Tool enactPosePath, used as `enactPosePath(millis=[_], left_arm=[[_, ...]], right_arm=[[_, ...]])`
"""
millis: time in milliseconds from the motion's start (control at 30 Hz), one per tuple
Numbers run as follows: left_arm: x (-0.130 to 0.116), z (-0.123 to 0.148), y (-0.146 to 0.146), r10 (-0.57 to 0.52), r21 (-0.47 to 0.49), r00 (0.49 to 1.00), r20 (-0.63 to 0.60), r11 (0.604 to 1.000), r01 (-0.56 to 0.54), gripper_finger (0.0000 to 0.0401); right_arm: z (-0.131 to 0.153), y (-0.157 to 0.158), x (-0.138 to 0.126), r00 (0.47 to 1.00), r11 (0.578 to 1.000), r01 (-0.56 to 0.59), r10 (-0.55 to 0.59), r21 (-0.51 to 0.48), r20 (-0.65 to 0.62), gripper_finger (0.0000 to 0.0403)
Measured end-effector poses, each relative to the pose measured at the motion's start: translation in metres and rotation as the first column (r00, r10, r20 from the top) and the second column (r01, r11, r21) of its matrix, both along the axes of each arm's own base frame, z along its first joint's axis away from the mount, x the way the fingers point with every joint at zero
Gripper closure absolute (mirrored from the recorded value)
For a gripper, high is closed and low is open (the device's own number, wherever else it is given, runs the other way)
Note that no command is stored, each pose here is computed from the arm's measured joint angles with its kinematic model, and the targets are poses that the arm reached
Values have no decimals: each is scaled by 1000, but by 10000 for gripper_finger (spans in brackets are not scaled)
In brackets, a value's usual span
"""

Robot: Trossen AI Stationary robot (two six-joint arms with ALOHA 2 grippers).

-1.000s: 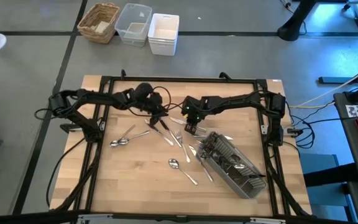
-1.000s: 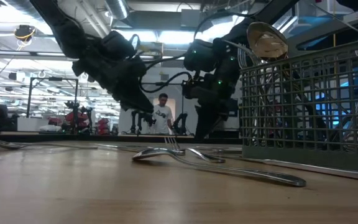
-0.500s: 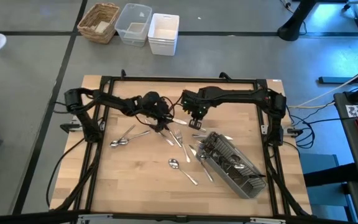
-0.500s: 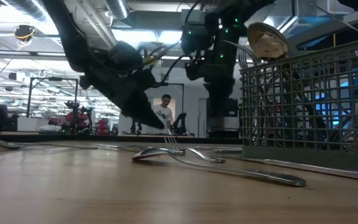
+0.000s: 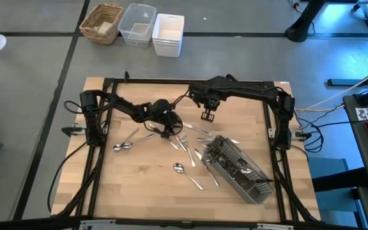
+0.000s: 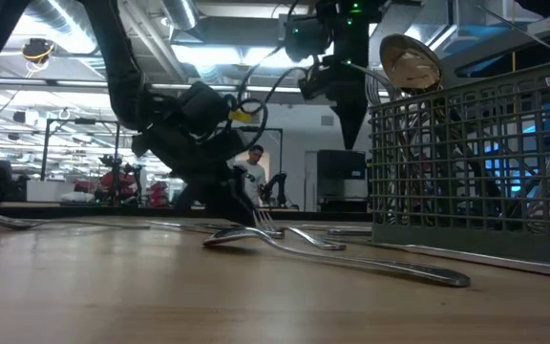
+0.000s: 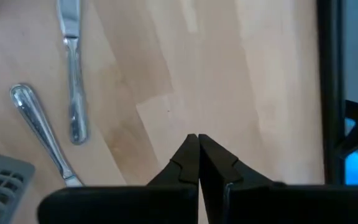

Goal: Sort silverware
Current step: Put the silver table knife into the gray silverware basket

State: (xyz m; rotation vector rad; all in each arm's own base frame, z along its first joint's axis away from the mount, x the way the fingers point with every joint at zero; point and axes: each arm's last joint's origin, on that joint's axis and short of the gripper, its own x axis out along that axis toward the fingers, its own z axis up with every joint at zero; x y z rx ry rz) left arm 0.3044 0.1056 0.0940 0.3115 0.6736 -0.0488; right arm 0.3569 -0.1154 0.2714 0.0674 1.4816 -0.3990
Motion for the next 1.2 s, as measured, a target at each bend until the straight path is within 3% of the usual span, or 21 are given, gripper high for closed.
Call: enactPosePath(millis=[167, 500, 700, 900, 1200], left_arm=[[4, 0, 0, 6, 34, 999, 31, 999, -7, 297], [3, -4, 2, 38, -5, 999, 22, 999, -38, 296], [4, -11, 3, 105, -105, 994, 14, 989, -103, 297], [2, -11, 8, 220, -222, 976, 6, 952, -213, 311], [-1, -12, 17, 421, -356, 907, -23, 844, -401, 379]], right_arm=[[12, -3, 1, 1000, 1000, 6, -6, -10, 28, 400], [32, -2, 3, 996, 1000, -2, 2, 0, 88, 400], [41, -2, 5, 993, 1000, -6, 6, 1, 119, 400], [46, -1, 6, 989, 1000, -12, 9, 18, 145, 400], [46, -1, 5, 990, 999, -15, 10, 38, 139, 400]])
